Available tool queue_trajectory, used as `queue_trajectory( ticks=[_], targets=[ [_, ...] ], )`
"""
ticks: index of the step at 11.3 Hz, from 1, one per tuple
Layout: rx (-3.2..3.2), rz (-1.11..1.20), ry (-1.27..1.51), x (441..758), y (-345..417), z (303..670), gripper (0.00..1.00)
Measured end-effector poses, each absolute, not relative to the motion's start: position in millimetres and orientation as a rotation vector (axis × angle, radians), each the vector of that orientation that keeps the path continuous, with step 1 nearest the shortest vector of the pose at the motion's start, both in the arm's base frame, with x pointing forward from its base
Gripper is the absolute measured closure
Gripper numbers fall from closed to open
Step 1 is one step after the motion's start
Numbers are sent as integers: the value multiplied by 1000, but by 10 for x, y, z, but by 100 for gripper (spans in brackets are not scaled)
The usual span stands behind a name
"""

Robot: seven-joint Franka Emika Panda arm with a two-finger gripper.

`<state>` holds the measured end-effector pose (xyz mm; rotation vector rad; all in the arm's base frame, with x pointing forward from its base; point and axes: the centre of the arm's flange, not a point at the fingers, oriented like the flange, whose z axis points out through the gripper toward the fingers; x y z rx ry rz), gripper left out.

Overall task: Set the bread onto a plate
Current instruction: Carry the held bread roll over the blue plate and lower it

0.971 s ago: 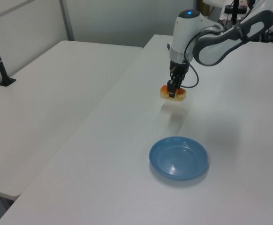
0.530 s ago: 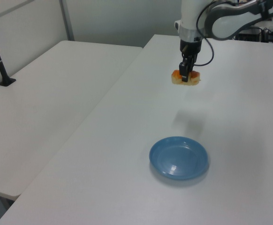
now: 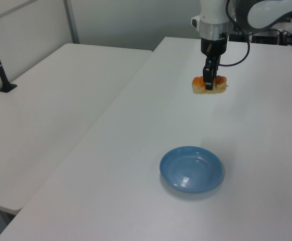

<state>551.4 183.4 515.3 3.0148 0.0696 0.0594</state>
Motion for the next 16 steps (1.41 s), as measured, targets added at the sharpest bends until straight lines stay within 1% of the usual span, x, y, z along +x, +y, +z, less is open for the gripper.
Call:
queue_trajectory(
  ticks=[3,5,7,9,11,14,16],
  targets=[
    [3029,62,38,5289,2424,5108,51],
    [3042,43,0,5140,2787,5011,51],
    [3077,60,-35,5083,3154,4810,51],
    [3098,49,-41,5056,3451,4516,51],
    [3088,82,-89,5130,3577,4313,52],
    [3043,105,-140,5382,3583,4030,52],
    [3043,99,-143,5431,3644,3845,53]
  ],
)
